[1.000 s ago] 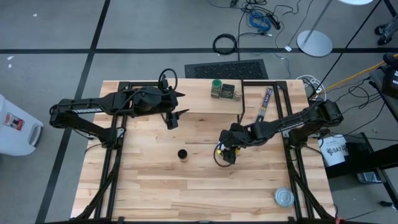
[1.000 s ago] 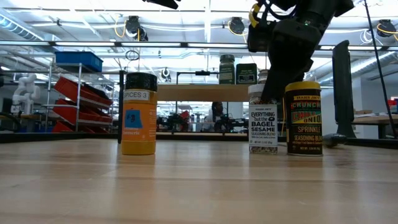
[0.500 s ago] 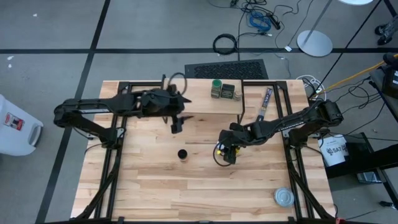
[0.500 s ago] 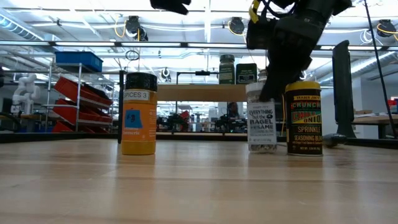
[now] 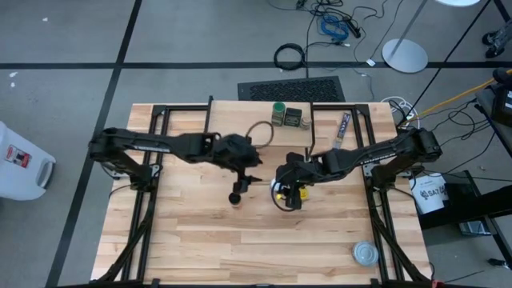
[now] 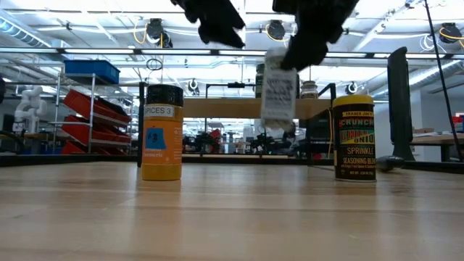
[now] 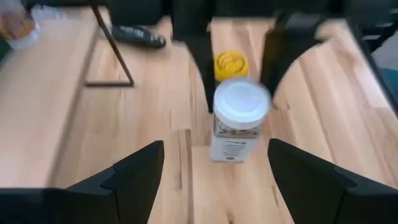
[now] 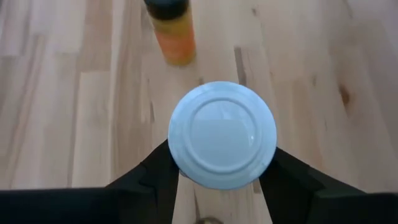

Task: Shelf spices
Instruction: Put the white seasoning bottle on the shelf

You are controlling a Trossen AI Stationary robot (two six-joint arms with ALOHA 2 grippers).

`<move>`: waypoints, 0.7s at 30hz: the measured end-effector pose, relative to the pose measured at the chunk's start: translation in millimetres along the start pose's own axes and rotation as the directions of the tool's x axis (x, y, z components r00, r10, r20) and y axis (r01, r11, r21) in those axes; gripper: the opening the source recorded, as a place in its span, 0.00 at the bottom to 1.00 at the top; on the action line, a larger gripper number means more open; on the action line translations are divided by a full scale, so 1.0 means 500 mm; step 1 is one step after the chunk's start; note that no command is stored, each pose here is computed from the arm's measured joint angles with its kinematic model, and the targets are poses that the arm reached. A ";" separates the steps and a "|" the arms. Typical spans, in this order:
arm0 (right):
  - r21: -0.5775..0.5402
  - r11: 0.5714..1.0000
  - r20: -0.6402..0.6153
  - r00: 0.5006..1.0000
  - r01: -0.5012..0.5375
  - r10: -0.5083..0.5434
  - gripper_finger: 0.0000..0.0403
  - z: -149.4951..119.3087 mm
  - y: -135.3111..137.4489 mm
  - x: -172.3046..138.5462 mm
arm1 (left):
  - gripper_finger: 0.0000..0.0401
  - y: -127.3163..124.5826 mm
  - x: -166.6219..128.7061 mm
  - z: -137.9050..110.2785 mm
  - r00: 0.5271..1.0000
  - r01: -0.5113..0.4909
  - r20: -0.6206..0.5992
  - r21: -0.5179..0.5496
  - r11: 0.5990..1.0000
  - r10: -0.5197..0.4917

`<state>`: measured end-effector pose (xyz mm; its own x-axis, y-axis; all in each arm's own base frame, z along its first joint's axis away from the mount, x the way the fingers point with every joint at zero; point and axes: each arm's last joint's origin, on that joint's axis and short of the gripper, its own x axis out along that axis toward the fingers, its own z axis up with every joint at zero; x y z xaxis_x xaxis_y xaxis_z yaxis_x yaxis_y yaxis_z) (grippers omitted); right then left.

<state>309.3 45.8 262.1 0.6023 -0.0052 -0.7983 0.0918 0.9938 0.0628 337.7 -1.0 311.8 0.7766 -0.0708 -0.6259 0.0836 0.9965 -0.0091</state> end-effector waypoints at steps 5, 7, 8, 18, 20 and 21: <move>-0.010 1.000 0.014 1.000 -0.003 0.003 0.43 0.009 0.001 -0.007 | 0.74 -0.022 0.053 -0.018 0.997 -0.023 -0.073 -0.019 1.000 0.022; -0.009 1.000 0.020 1.000 -0.004 0.005 0.43 0.011 0.002 -0.008 | 0.74 -0.029 0.069 -0.023 0.996 -0.031 -0.089 -0.010 0.999 0.030; -0.009 1.000 0.020 1.000 -0.004 0.005 0.43 0.011 0.002 -0.008 | 0.74 -0.032 0.077 -0.026 0.995 -0.032 -0.095 -0.007 0.999 0.031; -0.010 1.000 0.024 1.000 -0.003 0.003 0.43 0.012 0.002 -0.008 | 0.74 -0.041 0.134 -0.034 0.996 -0.034 -0.080 -0.047 0.998 0.030; -0.011 1.000 0.023 1.000 -0.003 0.003 0.43 0.011 0.002 -0.008 | 0.74 -0.041 0.133 -0.031 0.997 -0.031 -0.068 -0.048 0.998 0.028; -0.010 1.000 0.024 1.000 -0.003 0.003 0.43 0.012 0.002 -0.008 | 0.74 -0.041 0.133 -0.032 0.997 -0.030 -0.069 -0.047 0.998 0.027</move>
<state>311.6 46.0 268.8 0.6212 -0.0044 -0.7836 0.0816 0.9949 0.0591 377.7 -25.5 258.1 0.7338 -0.0409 -0.6781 0.0308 0.9992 -0.0269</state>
